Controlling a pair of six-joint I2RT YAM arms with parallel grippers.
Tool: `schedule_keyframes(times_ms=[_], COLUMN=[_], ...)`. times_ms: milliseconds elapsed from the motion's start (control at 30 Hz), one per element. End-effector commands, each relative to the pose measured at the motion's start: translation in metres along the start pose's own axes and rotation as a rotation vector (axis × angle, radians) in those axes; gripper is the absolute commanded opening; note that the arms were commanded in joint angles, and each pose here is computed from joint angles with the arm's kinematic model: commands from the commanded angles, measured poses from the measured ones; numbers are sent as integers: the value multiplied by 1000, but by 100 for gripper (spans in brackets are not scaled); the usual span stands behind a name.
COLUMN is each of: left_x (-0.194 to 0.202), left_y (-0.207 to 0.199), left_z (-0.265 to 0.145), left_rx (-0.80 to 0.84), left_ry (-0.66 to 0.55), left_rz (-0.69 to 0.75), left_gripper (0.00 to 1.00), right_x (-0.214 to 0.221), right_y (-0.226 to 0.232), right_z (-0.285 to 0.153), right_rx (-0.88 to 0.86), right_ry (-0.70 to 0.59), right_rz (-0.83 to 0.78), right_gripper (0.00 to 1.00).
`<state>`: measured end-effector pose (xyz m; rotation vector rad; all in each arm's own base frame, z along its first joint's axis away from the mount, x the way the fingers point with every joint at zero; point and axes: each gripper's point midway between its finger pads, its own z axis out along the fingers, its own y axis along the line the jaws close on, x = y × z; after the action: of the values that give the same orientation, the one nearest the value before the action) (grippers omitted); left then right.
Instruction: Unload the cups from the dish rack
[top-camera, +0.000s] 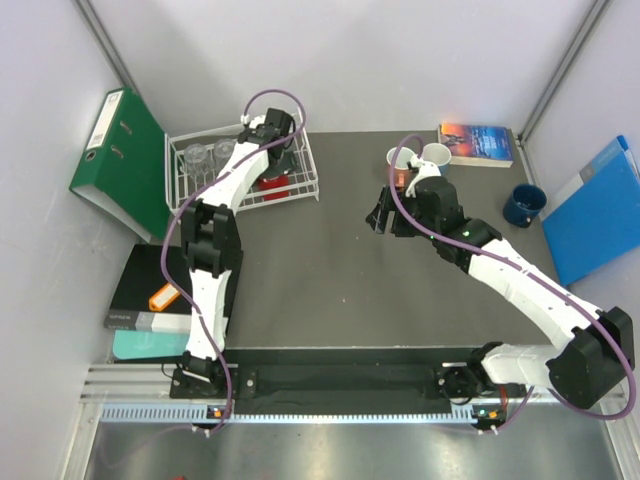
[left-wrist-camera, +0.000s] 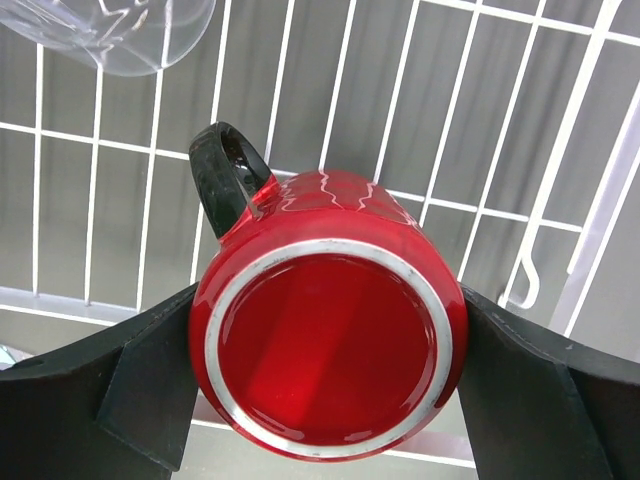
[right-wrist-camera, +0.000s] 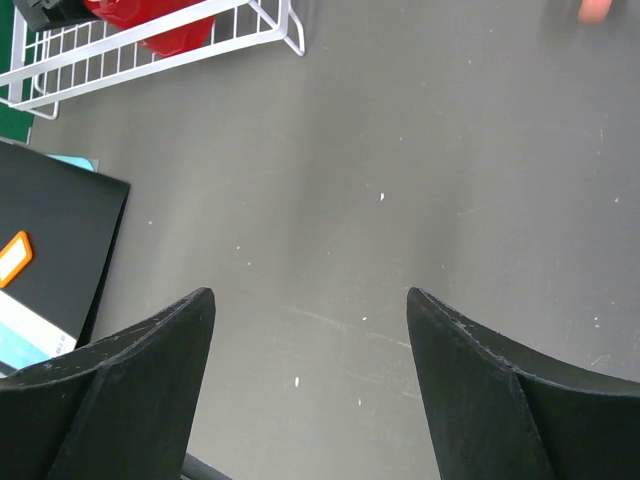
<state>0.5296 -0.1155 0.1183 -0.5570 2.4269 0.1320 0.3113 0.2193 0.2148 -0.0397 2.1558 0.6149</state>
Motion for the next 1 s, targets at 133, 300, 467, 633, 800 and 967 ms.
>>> schedule_keyframes(times_ms=[133,300,467,633,800,967], left_x=[-39,-62,-66,-86,-104,-116], left_y=[-7,-12,-13,-18,-17,-9], left_z=[-73,-88,-87,-115,-135,-156], left_rx=[215,294,311,487,586,752], left_ry=[-115,-147,-151,-194,-218,-233], left_rz=[-70,-108,-108,-210,-273,-366], left_gripper=[0,0,0,0,0,0], right_x=[-31,-36,-36,-40,-50,-63], right_y=[9,11,12,13,9,9], right_z=[-8,-10,-12,-15,-18,-23], right_rx=[2,-2,-6,-14,23,24], right_ry=[-92,-105,-110,-131,-162,-239], right_rz=[-37,-35,-29,-34,-28,32], right_gripper=[78,77,78,77,77,80])
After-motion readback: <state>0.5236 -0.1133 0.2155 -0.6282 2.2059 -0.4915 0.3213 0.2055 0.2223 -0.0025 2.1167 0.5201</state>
